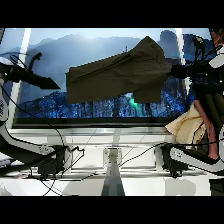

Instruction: Fold the clothes and pants, and hang the long-sleeved shirts on hangers.

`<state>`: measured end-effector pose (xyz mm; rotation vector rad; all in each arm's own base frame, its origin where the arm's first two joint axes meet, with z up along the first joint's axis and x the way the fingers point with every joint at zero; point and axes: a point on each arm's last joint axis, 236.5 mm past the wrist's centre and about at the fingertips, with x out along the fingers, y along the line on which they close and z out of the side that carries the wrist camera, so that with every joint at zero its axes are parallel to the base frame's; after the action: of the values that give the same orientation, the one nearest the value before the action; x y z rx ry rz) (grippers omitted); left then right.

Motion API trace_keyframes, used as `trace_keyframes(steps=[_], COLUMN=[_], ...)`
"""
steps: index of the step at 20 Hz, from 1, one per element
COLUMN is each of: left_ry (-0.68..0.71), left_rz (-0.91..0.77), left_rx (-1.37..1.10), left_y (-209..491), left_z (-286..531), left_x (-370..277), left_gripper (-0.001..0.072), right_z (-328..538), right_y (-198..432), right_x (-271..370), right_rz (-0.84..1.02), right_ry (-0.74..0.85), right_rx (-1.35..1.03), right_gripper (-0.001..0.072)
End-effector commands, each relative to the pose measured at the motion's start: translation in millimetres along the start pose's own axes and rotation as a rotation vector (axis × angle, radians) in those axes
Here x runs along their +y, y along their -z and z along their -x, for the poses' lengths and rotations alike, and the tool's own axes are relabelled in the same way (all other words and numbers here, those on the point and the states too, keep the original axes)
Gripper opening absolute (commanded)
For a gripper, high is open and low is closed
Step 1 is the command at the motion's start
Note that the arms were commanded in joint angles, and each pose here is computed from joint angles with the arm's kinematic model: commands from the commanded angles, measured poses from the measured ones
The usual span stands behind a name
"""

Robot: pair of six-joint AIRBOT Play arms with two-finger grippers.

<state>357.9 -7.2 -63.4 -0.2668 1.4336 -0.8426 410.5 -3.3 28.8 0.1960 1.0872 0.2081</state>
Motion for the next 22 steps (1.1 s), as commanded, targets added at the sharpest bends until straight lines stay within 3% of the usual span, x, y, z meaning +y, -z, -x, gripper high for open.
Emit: trace_keyframes(steps=[1,3,7,10,15,18,20,21,22], left_ry=[0.03,0.047,0.015,-0.039,0.073,0.108,0.099,0.095,0.118], left_rz=[0.001,-0.015,-0.031,0.1,0.218,0.234,0.238,0.237,0.223], left_rx=[0.03,-0.021,0.023,0.115,0.214,0.208,0.157,0.119,0.082], left_y=[20,9,9,29,48,46,35,26,17], left_z=[-34,-45,-57,-61,-75,-83,-86,-87,-87], left_x=[0,-6,-8,5,-12,-13,-9,-7,-12], left_gripper=[0.0533,0.0619,0.061,0.061,0.0606,0.0336,0.0303,0.0139,0.0023], right_z=[1,1,1,1,1,1,1,1,2], right_y=[-1,-1,-1,-1,-1,-1,-1,-2,-2], right_x=[0,0,0,0,0,0,0,0,1], right_rz=[0.002,0.002,0.002,0.002,0.002,0.002,0.002,0.001,0.0], right_ry=[0.002,0.002,0.001,0.001,0.001,0.002,0.002,0.002,-0.002], right_rx=[-0.004,-0.004,-0.004,-0.004,-0.004,-0.004,-0.005,-0.007,-0.01], right_gripper=[0.0015,0.0015,0.0015,0.0015,0.0015,0.0015,0.0015,0.0015,0.0015])
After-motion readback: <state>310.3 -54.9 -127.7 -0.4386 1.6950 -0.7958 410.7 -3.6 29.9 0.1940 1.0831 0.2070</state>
